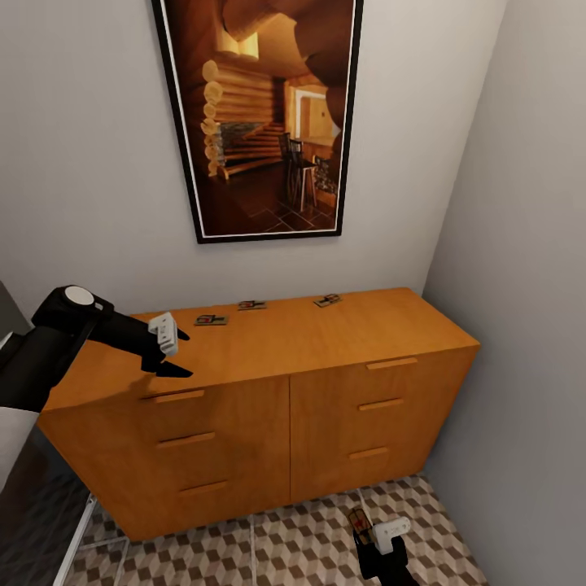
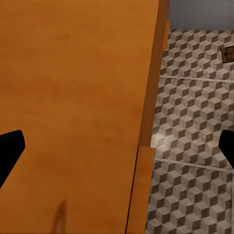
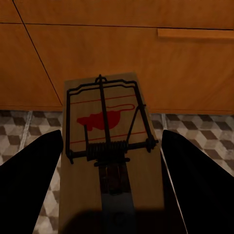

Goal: Take the four mousetraps from the cabinet in the bathroom and place them on the bathroom floor. Make sure all four end up on the same floor surface, and ensure that at least two of them are either under or directly next to the same bathroom sink.

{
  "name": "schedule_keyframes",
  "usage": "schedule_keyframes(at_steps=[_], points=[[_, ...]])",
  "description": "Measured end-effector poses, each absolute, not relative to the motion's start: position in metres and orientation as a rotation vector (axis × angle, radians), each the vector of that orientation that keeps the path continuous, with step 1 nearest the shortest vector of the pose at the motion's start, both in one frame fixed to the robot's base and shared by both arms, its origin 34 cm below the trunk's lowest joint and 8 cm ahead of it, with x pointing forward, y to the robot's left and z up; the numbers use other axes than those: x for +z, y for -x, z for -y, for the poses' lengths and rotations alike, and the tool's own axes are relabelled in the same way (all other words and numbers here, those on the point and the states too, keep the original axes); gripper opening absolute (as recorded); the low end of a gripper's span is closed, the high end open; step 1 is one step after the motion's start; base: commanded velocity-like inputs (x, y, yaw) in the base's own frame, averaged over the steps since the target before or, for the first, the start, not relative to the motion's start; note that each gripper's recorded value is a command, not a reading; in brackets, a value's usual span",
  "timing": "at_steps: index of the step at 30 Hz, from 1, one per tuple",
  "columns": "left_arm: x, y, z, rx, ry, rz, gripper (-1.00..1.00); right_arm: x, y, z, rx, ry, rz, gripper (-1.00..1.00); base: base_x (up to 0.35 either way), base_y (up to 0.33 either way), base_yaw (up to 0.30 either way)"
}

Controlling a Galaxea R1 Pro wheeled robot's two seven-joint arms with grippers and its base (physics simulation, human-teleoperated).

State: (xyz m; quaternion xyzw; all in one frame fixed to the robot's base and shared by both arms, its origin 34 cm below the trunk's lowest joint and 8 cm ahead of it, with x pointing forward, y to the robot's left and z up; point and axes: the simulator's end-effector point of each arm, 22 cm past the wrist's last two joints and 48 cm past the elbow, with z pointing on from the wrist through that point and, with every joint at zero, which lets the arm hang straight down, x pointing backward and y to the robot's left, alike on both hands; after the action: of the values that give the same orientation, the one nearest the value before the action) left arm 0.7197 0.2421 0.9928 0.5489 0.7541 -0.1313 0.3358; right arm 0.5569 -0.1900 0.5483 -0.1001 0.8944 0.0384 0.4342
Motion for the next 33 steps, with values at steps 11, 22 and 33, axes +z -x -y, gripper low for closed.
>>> schedule_keyframes(at_steps=[11,22,33], points=[[0.989,-0.720,-0.243,-0.353,-1.426,-1.979,1.00,0.546,-0.552,0.191,0.097,0.250,-2.234,-1.00,0.008,0.000,0.000],[0.988,-0.720,-0.244,-0.356,-1.423,-1.984,1.00,0.512,-0.429,0.219,0.092,0.252,-2.273,-1.00,0.004,0.000,0.000],[0.989,-0.720,-0.244,-0.355,-1.423,-1.981,1.00,0.539,-0.372,0.220,0.082,0.173,-2.110,-1.00,0.000,0.000,0.000]])
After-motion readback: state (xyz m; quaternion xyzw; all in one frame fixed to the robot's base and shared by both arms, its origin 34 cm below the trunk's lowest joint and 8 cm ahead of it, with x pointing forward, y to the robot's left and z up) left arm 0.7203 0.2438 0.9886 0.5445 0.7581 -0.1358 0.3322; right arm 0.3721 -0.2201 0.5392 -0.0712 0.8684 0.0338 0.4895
